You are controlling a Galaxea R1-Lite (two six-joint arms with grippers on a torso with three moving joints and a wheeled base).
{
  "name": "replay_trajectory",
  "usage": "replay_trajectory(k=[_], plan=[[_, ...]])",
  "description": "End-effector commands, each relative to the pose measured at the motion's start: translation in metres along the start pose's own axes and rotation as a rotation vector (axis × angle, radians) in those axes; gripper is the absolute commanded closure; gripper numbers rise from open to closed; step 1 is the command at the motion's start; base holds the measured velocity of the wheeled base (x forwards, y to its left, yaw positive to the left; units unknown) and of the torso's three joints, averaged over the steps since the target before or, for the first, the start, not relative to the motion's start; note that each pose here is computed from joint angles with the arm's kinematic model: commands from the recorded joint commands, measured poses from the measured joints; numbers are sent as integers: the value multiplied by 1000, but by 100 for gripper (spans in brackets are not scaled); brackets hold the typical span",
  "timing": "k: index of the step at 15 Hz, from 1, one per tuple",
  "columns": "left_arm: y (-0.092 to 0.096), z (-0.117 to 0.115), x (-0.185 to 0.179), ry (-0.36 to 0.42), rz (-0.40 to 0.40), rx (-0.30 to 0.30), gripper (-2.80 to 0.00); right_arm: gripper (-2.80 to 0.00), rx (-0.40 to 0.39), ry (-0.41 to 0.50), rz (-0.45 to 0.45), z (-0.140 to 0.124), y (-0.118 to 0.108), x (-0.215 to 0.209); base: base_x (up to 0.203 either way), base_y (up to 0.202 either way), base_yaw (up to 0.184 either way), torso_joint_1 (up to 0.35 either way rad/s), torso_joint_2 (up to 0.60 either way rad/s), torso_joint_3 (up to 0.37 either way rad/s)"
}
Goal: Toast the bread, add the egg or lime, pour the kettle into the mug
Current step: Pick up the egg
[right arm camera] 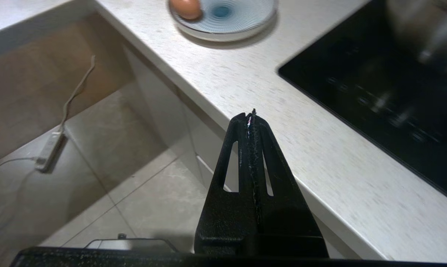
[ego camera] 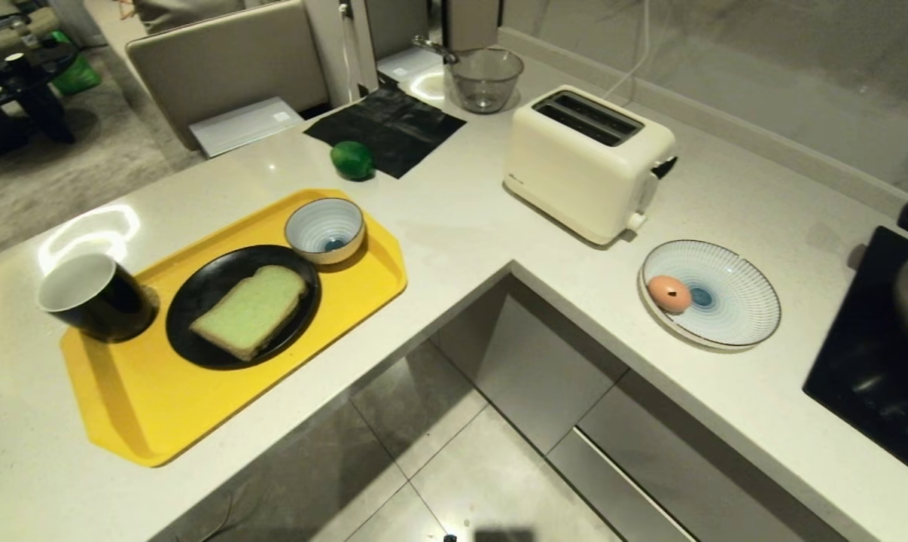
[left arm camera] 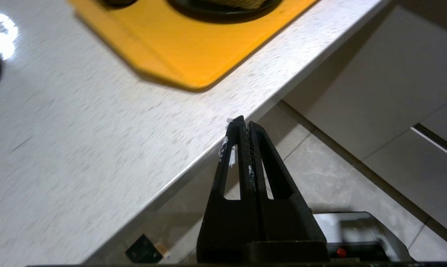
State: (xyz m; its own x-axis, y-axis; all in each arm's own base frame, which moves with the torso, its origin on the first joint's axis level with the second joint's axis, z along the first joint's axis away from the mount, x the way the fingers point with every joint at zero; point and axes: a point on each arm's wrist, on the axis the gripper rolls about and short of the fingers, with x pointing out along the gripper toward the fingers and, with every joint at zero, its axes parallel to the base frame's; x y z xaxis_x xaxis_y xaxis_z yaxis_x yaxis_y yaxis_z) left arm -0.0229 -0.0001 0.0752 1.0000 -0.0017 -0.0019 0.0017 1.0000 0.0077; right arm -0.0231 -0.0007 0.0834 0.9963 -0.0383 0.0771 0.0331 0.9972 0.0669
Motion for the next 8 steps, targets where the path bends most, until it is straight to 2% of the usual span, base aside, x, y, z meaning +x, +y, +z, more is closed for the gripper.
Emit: replay_trajectory(k=[1,3,8], plan=[[0,0,0,-1,1,0,0,0,-2,27,-2,-7,0,2,0,7,-141,1,2,4],[0,0,0,0,2,0,0,0,-2,27,-2,-7,0,2,1,2,-81,6,5,1],[0,0,0,-1,2,0,0,0,-1,28,-2,-7,0,2,0,0,0,0,0,0]])
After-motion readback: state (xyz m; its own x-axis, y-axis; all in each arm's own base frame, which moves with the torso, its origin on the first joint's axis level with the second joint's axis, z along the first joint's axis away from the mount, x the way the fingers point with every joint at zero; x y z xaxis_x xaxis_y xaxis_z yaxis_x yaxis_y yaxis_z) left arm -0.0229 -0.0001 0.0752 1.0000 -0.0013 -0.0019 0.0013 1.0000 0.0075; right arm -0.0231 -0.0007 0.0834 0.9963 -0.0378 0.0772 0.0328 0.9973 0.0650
